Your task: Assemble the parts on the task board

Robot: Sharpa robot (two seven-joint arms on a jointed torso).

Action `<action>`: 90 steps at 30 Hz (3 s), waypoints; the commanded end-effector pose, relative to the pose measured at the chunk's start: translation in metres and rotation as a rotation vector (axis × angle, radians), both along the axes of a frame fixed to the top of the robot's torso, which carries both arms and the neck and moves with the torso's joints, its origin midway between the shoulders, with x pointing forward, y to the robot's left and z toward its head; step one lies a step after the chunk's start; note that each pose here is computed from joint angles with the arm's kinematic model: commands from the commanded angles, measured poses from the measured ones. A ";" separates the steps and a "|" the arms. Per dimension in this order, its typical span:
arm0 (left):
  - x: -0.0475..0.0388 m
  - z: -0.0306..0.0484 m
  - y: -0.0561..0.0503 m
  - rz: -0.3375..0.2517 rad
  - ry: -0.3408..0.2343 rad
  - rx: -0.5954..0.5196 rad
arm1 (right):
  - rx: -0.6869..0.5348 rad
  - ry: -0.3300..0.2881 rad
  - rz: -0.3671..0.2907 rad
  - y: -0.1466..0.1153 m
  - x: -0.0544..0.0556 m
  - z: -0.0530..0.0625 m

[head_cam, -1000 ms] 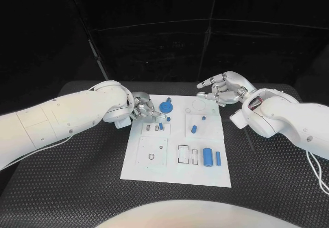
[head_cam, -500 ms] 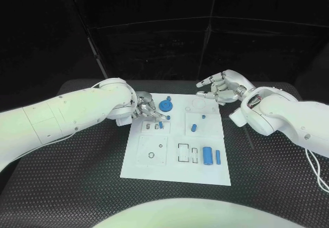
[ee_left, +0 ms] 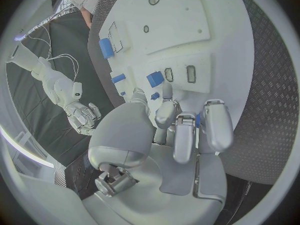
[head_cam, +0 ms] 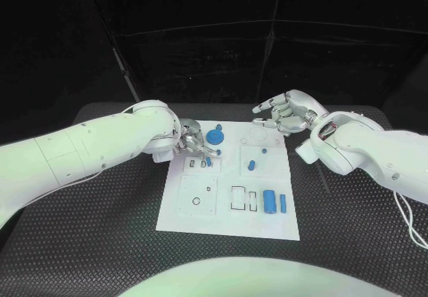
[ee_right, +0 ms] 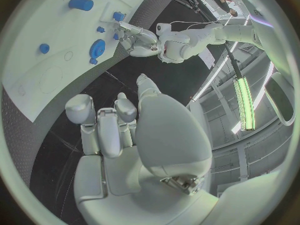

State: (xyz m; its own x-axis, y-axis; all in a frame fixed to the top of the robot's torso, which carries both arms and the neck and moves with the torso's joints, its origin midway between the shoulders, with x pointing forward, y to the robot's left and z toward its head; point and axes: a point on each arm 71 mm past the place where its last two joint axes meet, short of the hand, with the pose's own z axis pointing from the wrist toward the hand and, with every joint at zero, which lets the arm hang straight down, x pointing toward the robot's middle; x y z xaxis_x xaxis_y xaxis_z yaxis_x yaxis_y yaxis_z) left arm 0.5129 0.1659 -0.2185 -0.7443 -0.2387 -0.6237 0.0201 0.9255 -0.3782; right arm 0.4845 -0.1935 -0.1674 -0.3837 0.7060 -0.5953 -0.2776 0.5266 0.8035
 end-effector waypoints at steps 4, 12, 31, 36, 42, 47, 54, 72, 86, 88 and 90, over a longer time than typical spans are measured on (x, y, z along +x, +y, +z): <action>0.0000 0.0000 -0.004 -0.018 0.010 0.016 | -0.004 -0.008 0.013 0.003 0.000 0.002; 0.0003 -0.0006 -0.006 -0.024 0.015 0.019 | -0.004 -0.007 0.017 0.004 -0.001 0.002; 0.0009 -0.0012 -0.012 -0.037 0.011 0.028 | -0.004 -0.005 0.020 0.005 0.000 0.001; 0.0010 -0.0013 -0.012 -0.038 0.012 0.029 | -0.004 -0.004 0.021 0.006 0.000 0.001; 0.0006 -0.0021 -0.012 -0.046 0.023 0.036 | -0.005 -0.002 0.021 0.006 0.000 0.001; 0.0005 -0.0026 -0.011 -0.052 0.027 0.047 | -0.009 -0.001 0.021 0.005 0.000 0.001; -0.0003 -0.0029 -0.012 -0.061 0.032 0.056 | -0.014 -0.003 0.021 0.005 0.000 0.000; -0.0015 -0.0031 -0.014 -0.073 0.039 0.062 | -0.019 -0.001 0.018 0.004 0.002 -0.001; -0.0018 -0.0028 -0.017 -0.076 0.038 0.059 | -0.030 0.001 0.023 0.005 0.004 -0.002; -0.0018 -0.0028 -0.017 -0.074 0.037 0.056 | -0.031 0.001 0.023 0.005 0.004 -0.002; -0.0018 -0.0027 -0.017 -0.071 0.038 0.051 | -0.032 0.002 0.023 0.005 0.004 -0.003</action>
State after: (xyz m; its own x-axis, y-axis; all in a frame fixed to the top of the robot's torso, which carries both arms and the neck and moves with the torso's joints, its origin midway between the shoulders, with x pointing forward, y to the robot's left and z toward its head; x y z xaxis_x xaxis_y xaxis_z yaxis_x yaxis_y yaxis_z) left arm 0.5113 0.1499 -0.2222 -0.7803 -0.1549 -0.6059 0.0728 0.9398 -0.3340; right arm 0.4890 -0.1900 -0.1710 -0.3934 0.6862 -0.6118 -0.2795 0.5447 0.7907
